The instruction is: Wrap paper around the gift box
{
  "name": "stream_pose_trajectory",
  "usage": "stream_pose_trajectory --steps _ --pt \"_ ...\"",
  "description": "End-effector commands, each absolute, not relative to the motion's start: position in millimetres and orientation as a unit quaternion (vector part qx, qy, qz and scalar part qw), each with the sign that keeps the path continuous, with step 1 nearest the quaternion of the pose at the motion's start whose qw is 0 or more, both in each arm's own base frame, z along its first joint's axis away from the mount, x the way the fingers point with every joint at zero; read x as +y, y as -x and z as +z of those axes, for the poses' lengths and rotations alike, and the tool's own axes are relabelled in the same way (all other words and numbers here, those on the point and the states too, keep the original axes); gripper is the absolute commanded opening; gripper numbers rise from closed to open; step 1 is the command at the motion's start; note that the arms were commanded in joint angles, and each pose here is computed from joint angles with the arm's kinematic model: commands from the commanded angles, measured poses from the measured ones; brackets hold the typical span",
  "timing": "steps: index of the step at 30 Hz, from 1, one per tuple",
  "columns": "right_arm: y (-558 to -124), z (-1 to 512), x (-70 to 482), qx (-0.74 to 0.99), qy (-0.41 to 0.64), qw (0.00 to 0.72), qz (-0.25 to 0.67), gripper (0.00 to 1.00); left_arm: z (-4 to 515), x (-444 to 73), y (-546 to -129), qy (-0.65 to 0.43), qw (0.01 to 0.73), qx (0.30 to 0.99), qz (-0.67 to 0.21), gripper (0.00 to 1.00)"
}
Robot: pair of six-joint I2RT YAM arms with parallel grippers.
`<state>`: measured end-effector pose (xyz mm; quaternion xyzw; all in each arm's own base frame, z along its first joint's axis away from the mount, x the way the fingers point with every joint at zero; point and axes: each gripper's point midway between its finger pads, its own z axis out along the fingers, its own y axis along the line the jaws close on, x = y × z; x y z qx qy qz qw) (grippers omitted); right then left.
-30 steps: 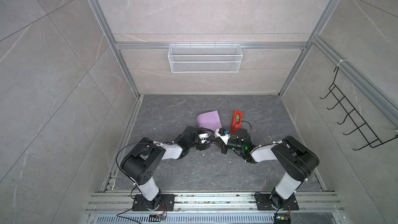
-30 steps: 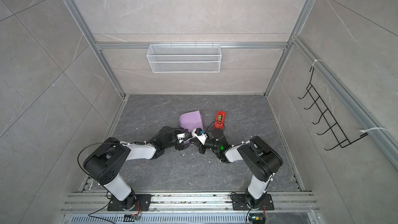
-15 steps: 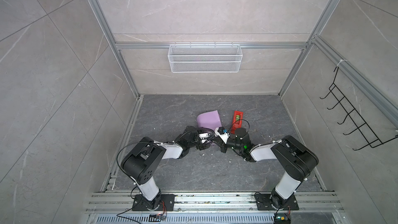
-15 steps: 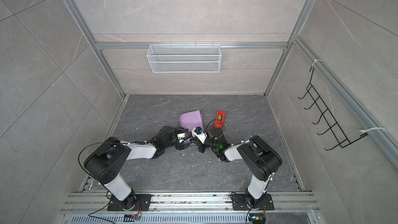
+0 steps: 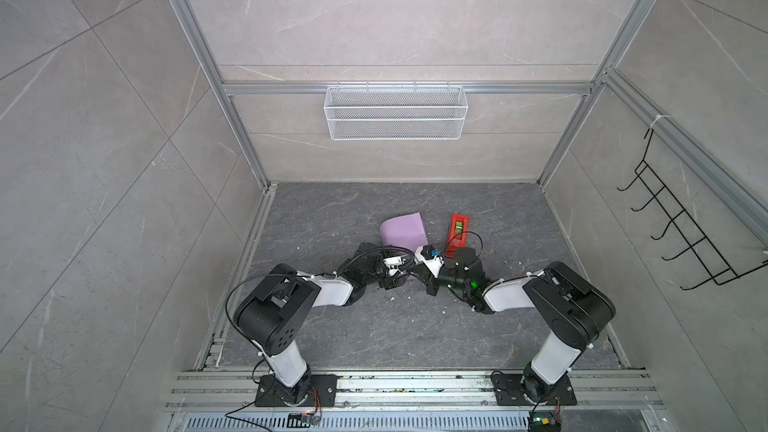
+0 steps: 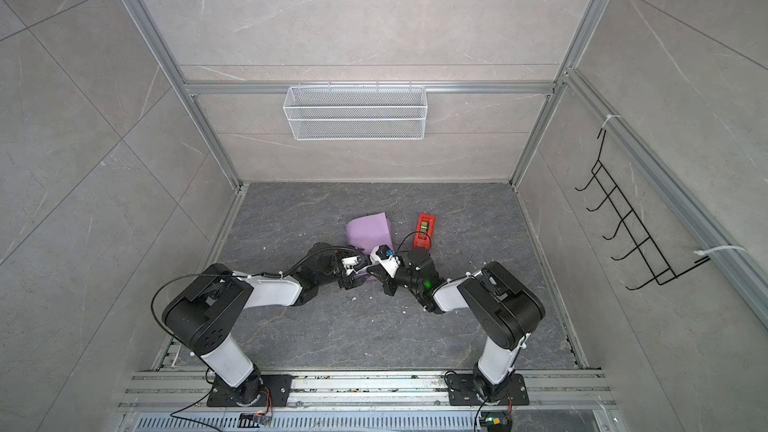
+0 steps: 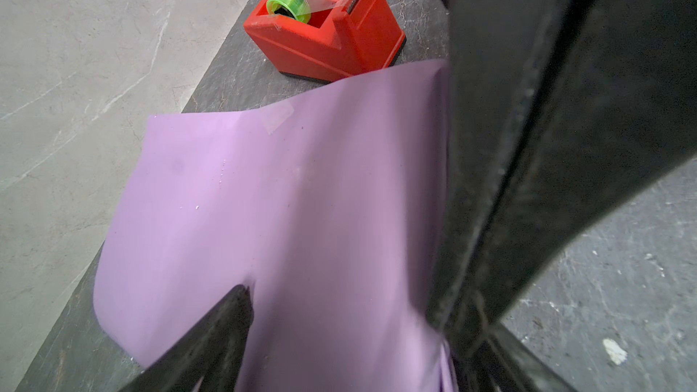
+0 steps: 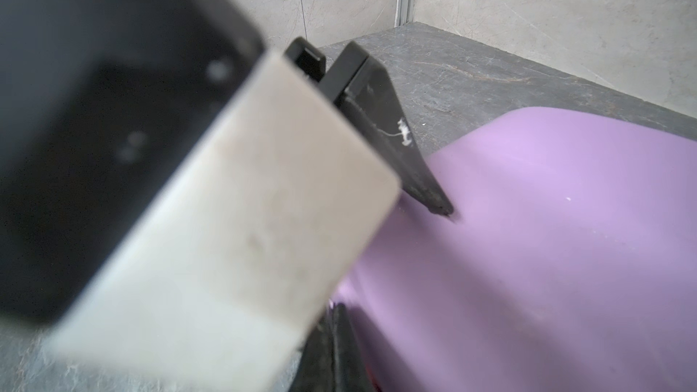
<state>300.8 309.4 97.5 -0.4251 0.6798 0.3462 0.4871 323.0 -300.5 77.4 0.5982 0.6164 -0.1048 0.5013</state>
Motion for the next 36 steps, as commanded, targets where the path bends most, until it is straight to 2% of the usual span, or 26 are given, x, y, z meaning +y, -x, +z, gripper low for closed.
stream_pose_trajectory --steps 1,13,31,36 --pt "-299 113 310 0.663 0.424 0.509 0.349 0.0 61 -299 -317 -0.597 0.47 0.637 -0.128 0.81" --pt "-308 116 310 0.675 0.416 0.506 0.34 0.0 61 -299 -317 -0.597 0.469 0.638 -0.128 0.81" --pt "-317 115 311 0.689 0.418 0.497 0.323 0.09 61 -300 -317 -0.598 0.468 0.637 -0.13 0.82" --pt "-318 110 309 0.7 0.416 0.486 0.317 0.15 62 -301 -317 -0.598 0.469 0.637 -0.131 0.81"
